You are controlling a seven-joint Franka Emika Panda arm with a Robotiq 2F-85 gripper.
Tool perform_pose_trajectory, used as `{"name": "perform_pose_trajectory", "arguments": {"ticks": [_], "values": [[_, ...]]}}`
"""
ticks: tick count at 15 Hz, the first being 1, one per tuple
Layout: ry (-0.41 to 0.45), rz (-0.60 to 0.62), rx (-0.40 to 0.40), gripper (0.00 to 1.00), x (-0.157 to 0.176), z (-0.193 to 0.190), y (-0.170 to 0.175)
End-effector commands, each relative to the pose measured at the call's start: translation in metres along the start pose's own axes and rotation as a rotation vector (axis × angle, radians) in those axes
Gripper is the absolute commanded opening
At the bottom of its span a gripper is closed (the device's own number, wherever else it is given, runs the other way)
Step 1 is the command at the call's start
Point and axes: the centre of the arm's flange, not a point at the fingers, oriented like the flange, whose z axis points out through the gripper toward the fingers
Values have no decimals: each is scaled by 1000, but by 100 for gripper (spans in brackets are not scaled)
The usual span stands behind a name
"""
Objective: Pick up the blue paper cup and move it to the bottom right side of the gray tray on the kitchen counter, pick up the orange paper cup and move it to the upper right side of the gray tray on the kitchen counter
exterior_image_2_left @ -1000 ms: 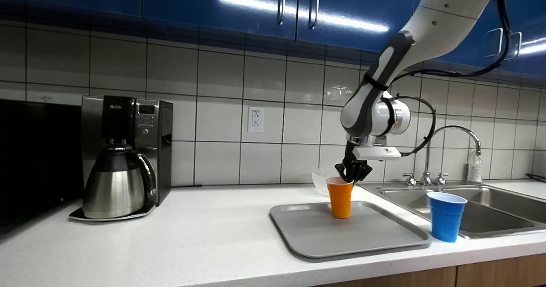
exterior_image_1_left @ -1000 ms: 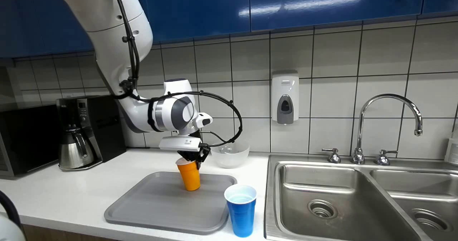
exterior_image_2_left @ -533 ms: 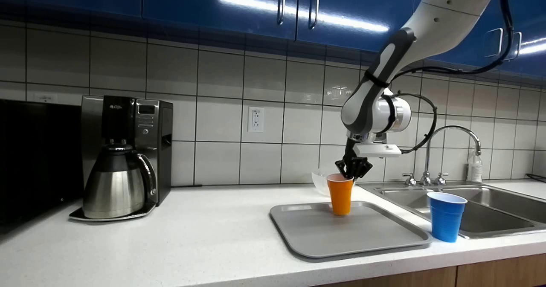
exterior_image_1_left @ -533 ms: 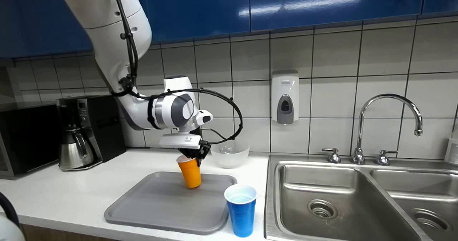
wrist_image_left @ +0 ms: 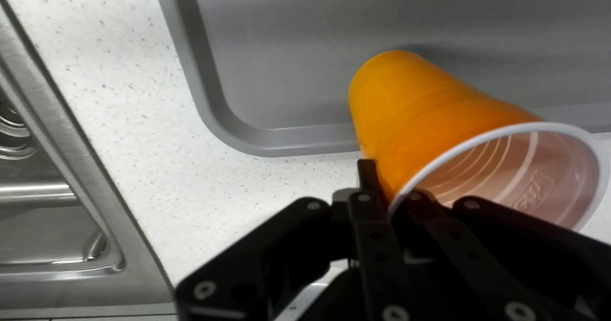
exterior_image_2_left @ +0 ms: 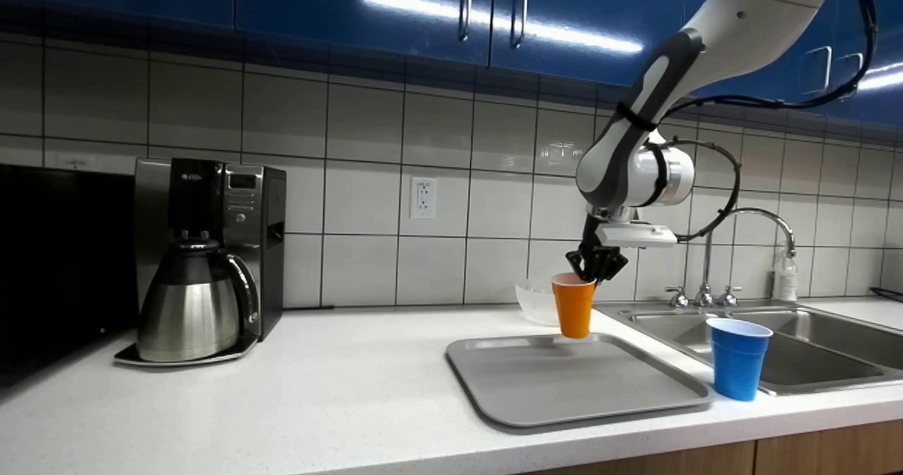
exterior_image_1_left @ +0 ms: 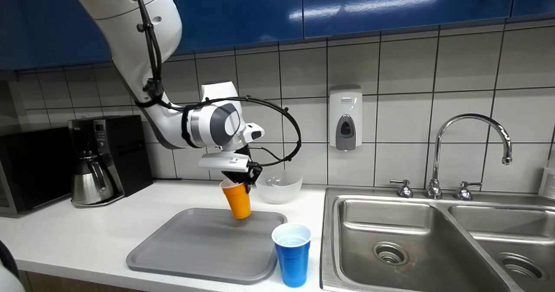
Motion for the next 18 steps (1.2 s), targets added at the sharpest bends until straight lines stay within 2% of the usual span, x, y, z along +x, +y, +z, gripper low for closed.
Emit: {"name": "perform_pose_trajectory", "arguments": {"ticks": [1,8,18], "values": [[13,16,-7,1,-11,-21,26],[31,96,-47,1,-15,-25,67],[38,213,-109,1,-22,-12,121]]}}
